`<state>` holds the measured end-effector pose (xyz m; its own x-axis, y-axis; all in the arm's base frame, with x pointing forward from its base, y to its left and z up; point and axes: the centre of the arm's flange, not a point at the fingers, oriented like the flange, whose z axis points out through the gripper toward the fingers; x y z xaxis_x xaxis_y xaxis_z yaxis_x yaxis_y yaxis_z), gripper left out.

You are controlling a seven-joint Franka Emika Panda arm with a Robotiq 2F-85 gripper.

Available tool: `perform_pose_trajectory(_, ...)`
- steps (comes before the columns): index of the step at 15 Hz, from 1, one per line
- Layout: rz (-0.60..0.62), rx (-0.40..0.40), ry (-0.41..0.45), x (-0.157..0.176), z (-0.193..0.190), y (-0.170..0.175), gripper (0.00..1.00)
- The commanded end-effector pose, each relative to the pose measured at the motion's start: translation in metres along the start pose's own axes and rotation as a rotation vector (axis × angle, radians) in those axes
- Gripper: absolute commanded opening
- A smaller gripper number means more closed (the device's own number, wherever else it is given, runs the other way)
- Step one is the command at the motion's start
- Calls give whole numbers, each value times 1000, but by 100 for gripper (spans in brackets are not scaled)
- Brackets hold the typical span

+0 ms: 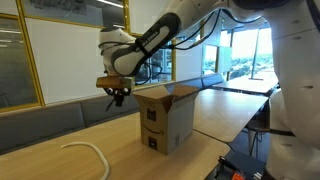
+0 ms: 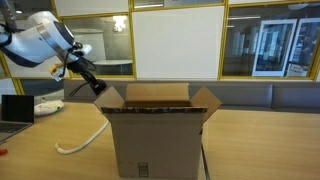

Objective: Pick up the toy, measuring tapes and the white rope from the table and put them in the box.

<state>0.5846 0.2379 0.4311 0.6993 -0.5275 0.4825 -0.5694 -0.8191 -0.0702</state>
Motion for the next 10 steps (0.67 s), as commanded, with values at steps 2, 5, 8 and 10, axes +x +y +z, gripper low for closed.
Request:
perform_pose_trajectory(2, 107, -15, 147, 4, -110, 42, 19)
perform_pose_trajectory(5, 238, -82, 166, 26, -155, 88, 19)
perform_pose_trajectory(8, 346, -148, 158, 62, -164, 152, 19)
perform_pose_trajectory(10, 411, -172, 128, 89, -145, 187, 19)
